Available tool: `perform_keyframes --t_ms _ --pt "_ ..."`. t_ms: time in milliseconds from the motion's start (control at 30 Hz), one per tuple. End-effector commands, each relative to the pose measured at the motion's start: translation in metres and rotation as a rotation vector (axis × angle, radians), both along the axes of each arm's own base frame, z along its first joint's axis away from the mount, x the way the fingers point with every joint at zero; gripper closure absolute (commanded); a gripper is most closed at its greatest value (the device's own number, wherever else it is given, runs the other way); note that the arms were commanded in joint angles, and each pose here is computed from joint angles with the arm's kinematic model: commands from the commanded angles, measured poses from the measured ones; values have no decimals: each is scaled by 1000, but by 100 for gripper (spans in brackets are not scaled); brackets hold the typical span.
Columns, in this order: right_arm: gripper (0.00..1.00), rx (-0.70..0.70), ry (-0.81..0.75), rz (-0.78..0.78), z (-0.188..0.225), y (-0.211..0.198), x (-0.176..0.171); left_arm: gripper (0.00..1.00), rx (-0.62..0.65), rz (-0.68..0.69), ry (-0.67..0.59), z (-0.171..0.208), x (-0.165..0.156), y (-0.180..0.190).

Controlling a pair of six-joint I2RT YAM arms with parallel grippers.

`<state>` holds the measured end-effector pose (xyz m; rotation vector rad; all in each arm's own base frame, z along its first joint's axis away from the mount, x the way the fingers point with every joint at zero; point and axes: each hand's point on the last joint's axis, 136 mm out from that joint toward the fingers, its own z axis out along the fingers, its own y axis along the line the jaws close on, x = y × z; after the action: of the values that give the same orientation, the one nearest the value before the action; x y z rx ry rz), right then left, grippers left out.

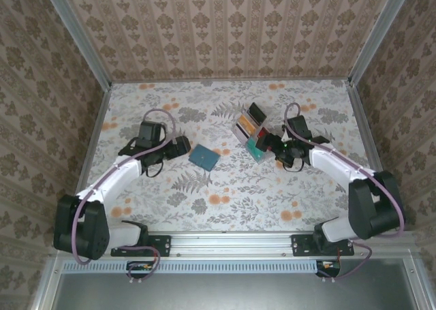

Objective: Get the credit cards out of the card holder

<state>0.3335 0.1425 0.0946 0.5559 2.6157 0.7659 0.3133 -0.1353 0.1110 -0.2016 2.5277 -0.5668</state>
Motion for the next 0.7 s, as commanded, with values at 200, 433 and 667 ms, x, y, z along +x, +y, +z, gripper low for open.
perform_keyframes --t_ms 200,433,667 --pt "9 -211 -95 41 -2 -14 56 0 -14 -28 54 -15 0 -18" --pt "9 -276 -136 78 2 -16 75 0 -30 -12 87 -25 -1 -22" --pt "4 -304 -112 71 4 -26 53 3 -67 -46 135 -33 1 -35"
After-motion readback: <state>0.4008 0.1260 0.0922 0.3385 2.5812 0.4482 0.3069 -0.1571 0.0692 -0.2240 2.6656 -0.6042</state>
